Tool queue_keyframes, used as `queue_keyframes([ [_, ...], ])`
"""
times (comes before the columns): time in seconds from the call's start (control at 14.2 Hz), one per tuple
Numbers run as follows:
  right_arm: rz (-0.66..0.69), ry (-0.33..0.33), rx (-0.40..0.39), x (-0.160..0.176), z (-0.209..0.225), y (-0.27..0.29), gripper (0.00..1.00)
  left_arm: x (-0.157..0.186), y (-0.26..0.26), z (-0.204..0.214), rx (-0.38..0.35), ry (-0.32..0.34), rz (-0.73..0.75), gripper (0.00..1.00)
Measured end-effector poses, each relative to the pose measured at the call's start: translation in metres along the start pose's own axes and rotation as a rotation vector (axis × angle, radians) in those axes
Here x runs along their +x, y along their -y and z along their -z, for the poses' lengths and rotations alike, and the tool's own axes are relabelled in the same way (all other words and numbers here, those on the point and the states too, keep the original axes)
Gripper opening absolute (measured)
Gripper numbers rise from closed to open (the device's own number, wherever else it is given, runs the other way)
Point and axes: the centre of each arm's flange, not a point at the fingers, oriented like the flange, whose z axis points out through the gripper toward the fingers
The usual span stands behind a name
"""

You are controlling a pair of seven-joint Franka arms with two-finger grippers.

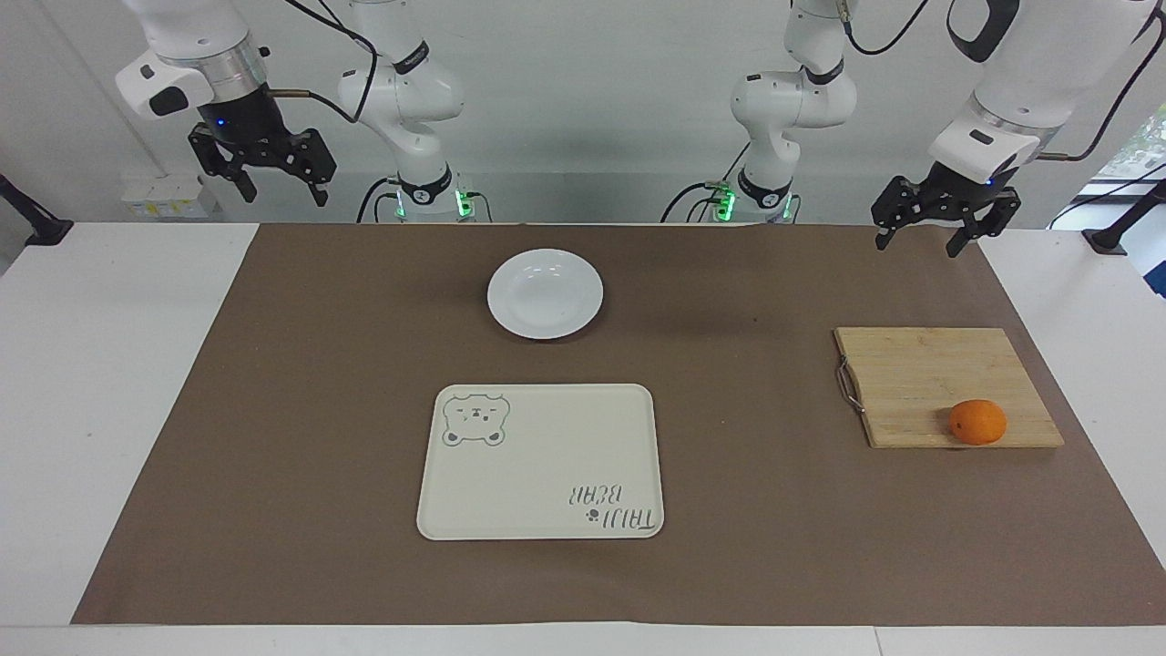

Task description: Place orange and plate with both arms

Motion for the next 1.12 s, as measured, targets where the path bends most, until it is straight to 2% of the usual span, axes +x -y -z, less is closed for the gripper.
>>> queue_keyframes([
  [0.42, 0.000, 0.000, 0.000, 0.000, 0.000, 0.000, 1.00, 0.001, 0.001, 0.000, 0.001, -0.007, 0.001, 1.00],
  [0.7, 0.000, 0.000, 0.000, 0.000, 0.000, 0.000, 1.00, 0.012, 0.013, -0.006, 0.009, -0.059, 0.016, 1.00],
  [1.12, 0.000, 0.000, 0.000, 0.000, 0.000, 0.000, 1.00, 0.055, 0.080, -0.079, 0.007, -0.109, 0.055, 1.00],
])
